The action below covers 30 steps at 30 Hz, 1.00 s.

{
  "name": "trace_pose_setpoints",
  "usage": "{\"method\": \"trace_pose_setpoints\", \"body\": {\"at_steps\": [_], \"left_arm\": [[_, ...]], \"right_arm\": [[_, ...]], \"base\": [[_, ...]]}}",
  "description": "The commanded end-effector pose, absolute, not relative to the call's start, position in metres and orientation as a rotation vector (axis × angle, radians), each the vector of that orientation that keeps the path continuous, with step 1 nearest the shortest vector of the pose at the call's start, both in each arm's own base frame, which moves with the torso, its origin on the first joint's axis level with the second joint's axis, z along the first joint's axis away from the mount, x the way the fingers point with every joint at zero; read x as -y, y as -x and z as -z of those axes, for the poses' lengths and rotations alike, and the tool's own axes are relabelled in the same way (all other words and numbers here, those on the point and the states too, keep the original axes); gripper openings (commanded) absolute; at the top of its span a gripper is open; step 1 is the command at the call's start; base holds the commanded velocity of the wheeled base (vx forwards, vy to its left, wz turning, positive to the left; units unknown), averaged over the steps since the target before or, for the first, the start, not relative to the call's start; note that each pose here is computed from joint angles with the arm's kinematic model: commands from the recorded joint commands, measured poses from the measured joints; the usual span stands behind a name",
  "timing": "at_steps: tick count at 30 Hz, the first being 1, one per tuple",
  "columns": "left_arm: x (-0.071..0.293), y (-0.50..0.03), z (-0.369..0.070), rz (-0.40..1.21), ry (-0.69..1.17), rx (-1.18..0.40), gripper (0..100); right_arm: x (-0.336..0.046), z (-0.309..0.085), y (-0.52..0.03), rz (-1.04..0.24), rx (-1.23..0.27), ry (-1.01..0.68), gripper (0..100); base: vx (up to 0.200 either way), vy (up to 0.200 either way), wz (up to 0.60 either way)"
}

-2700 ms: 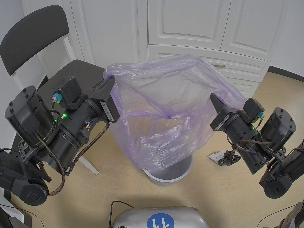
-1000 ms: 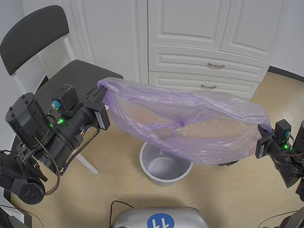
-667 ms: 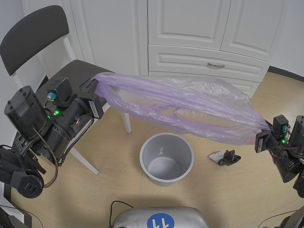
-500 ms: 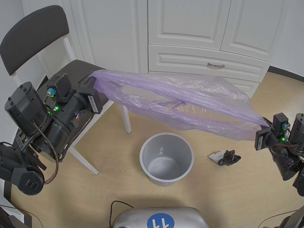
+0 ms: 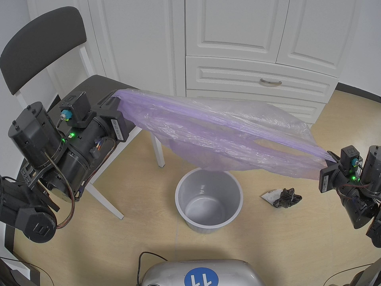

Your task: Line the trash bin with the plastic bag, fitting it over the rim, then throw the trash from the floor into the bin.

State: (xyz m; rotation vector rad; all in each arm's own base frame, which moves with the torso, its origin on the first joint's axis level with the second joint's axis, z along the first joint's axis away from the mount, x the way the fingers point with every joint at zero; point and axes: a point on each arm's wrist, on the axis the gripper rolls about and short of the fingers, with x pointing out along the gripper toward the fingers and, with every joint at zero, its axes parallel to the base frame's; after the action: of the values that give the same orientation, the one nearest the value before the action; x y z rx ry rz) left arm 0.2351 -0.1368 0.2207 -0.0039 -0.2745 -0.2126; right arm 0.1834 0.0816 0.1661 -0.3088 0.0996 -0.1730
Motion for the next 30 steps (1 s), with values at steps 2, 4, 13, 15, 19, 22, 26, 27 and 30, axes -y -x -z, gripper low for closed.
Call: {"method": "trace_pose_setpoints", "body": {"at_steps": [2,4,13,15,19,22,26,27,30], "left_arm": [[0.133,-0.237,-0.222,0.194,0.003,0.279,0],[0.132,-0.238,-0.222,0.190,0.002,0.279,0],[0.132,-0.237,-0.221,0.191,0.002,0.277,0],[0.132,-0.237,-0.221,0.191,0.002,0.277,0],[0.132,-0.237,-0.221,0.192,0.000,0.276,0],[0.134,-0.236,-0.219,0.200,-0.003,0.272,0],[0.142,-0.232,-0.216,0.236,-0.004,0.261,0],[0.146,-0.232,-0.215,0.248,-0.004,0.259,0],[0.157,-0.230,-0.209,0.285,-0.007,0.240,0]], "right_arm": [[-0.079,-0.161,-0.179,0.172,-0.118,0.339,0],[-0.078,-0.161,-0.179,0.173,-0.119,0.342,0],[-0.077,-0.157,-0.177,0.174,-0.131,0.352,0],[-0.077,-0.157,-0.177,0.174,-0.131,0.357,0],[-0.077,-0.156,-0.177,0.174,-0.131,0.357,0],[-0.078,-0.155,-0.175,0.161,-0.132,0.359,0],[-0.080,-0.154,-0.175,0.147,-0.136,0.364,0],[-0.082,-0.154,-0.174,0.134,-0.135,0.365,0],[-0.087,-0.152,-0.173,0.092,-0.135,0.368,0]], "base": [[0.000,0.000,0.00],[0.000,0.000,0.00],[0.000,0.000,0.00],[0.000,0.000,0.00],[0.000,0.000,0.00],[0.000,0.000,0.00],[0.000,0.000,0.00],[0.000,0.000,0.00],[0.000,0.000,0.00]]}}
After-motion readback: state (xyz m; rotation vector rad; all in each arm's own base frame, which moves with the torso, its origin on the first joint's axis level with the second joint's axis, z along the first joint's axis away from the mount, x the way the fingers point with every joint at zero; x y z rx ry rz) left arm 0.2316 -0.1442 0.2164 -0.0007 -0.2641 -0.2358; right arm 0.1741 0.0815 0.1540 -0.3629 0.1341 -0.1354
